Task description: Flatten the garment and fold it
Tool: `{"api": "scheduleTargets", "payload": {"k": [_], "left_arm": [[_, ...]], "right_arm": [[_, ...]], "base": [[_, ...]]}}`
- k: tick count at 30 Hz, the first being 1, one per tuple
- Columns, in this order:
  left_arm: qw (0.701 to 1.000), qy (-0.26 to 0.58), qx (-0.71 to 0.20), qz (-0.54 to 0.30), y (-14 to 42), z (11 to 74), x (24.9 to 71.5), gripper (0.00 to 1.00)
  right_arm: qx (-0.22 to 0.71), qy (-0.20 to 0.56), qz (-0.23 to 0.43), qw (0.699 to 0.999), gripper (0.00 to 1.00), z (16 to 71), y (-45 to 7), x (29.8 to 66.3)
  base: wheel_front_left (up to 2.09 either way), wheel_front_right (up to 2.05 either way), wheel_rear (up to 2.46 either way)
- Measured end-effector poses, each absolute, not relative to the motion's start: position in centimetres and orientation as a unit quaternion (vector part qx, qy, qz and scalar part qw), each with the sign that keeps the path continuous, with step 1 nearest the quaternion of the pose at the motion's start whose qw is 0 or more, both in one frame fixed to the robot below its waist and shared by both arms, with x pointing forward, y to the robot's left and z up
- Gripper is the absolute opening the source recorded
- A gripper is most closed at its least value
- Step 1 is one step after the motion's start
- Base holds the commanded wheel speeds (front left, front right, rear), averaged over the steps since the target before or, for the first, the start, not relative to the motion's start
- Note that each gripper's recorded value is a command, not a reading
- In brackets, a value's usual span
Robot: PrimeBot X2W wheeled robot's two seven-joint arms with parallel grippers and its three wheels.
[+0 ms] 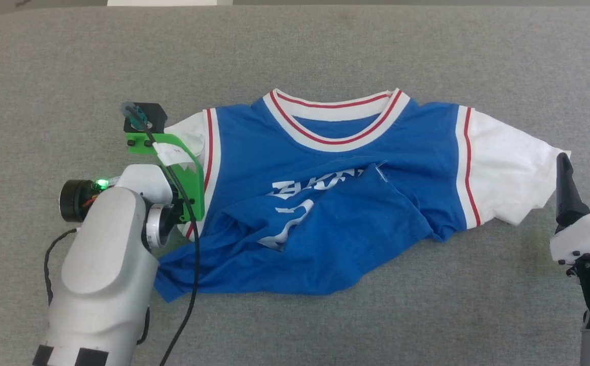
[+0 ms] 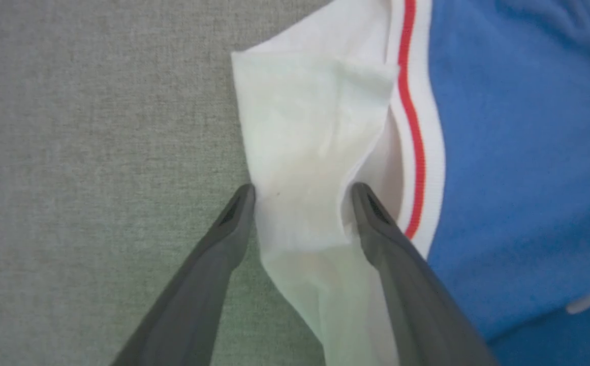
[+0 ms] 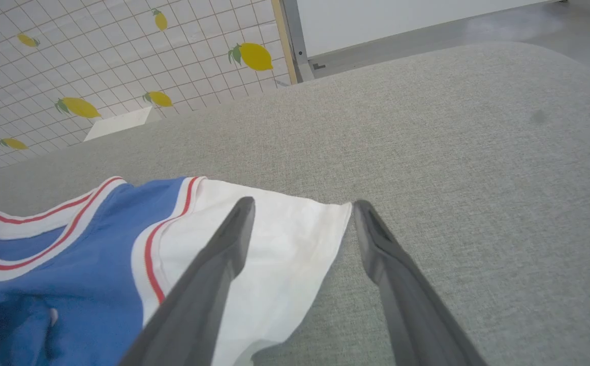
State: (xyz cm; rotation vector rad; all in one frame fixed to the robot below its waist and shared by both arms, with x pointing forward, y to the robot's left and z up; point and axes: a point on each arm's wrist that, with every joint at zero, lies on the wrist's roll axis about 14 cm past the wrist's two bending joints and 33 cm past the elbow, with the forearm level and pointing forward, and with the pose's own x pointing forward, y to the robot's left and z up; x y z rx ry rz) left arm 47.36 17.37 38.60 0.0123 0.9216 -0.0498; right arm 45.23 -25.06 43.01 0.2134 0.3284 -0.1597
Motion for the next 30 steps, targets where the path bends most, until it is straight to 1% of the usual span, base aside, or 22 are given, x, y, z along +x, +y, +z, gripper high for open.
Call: {"api": "scheduleTargets", "payload": {"k": [4, 5, 6, 9, 13, 15, 19, 21, 25, 29, 30], "left_arm": [[0.891, 0.453, 0.0, -0.017, 17.6, 38.0, 47.7, 0.99], [0.891, 0.454, -0.004, -0.016, 17.6, 37.8, 47.8, 0.35], [0.893, 0.45, -0.01, -0.014, 17.7, 37.8, 48.0, 0.0], [0.897, 0.441, -0.044, -0.009, 17.6, 37.9, 48.3, 0.0], [0.905, 0.408, -0.124, 0.006, 17.6, 38.9, 48.7, 0.0], [0.907, 0.383, -0.176, 0.022, 18.3, 39.5, 48.6, 0.0], [0.908, 0.342, -0.234, 0.064, 20.8, 40.4, 47.8, 0.0], [0.902, 0.332, -0.26, 0.093, 22.3, 40.1, 46.5, 0.0], [0.886, 0.349, -0.273, 0.138, 24.3, 38.3, 43.3, 0.0], [0.875, 0.352, -0.291, 0.162, 24.9, 37.5, 41.9, 0.0], [0.873, 0.353, -0.293, 0.165, 25.0, 37.4, 41.7, 0.4]], "right_arm": [[0.104, 0.166, -0.08, 0.977, 1.0, 42.7, -25.1, 45.3], [0.104, 0.167, -0.079, 0.977, 1.0, 42.6, -25.0, 45.4], [0.104, 0.167, -0.078, 0.977, 1.0, 42.5, -25.0, 45.5], [0.105, 0.169, -0.075, 0.977, 1.0, 42.4, -24.7, 45.7], [0.106, 0.166, -0.071, 0.978, 1.0, 42.5, -24.4, 45.8], [0.107, 0.166, -0.069, 0.978, 1.0, 42.6, -24.3, 45.7], [0.108, 0.162, -0.065, 0.979, 1.0, 42.9, -24.0, 45.9], [0.109, 0.16, -0.06, 0.979, 1.0, 43.0, -23.6, 46.0], [0.11, 0.162, -0.05, 0.979, 1.0, 42.9, -22.8, 46.3], [0.111, 0.167, -0.039, 0.979, 1.0, 42.5, -22.0, 46.6], [0.111, 0.168, -0.038, 0.979, 1.0, 42.4, -21.9, 46.6]], "base": [[0.0, 0.0, 0.0], [0.0, 0.0, 0.0], [0.0, 0.0, 0.0], [0.0, 0.0, 0.0], [0.0, 0.0, 0.0], [0.0, 0.0, 0.0], [0.0, 0.0, 0.0], [0.0, 0.0, 0.0], [0.0, 0.0, 0.0], [0.0, 0.0, 0.0], [0.0, 0.0, 0.0]]}}
